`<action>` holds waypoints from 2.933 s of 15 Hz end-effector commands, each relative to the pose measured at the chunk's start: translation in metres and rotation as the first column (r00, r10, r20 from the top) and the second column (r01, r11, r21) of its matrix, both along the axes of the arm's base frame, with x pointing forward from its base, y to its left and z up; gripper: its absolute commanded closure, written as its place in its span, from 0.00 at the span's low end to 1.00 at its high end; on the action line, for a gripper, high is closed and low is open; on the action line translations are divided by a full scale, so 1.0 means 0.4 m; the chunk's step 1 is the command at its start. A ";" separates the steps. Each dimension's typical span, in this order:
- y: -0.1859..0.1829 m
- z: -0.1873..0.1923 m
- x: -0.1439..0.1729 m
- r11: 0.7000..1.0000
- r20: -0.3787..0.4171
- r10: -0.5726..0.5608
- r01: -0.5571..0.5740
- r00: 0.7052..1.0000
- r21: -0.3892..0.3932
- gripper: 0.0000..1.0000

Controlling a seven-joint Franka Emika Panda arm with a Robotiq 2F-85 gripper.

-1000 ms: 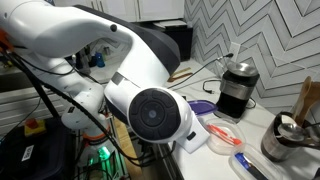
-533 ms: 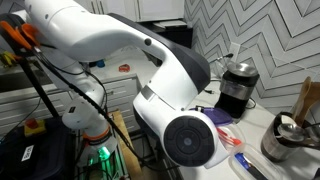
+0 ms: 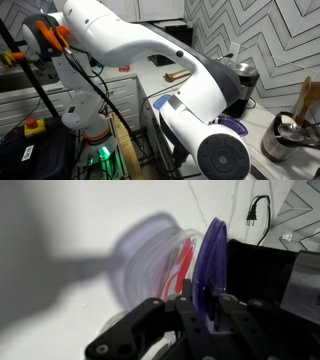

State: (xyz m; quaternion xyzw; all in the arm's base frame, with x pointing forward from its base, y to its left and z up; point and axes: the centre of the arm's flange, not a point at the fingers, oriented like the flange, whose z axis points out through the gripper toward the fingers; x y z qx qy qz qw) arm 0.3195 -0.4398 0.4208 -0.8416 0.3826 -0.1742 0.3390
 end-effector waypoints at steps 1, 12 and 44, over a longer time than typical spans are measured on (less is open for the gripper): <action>-0.049 -0.032 0.029 0.999 0.023 0.001 -0.002 1.000 0.039 0.96; -0.035 -0.108 0.079 0.997 -0.003 0.034 -0.033 0.999 0.073 0.96; -0.016 -0.060 0.091 1.000 -0.126 0.019 -0.016 0.992 0.023 0.96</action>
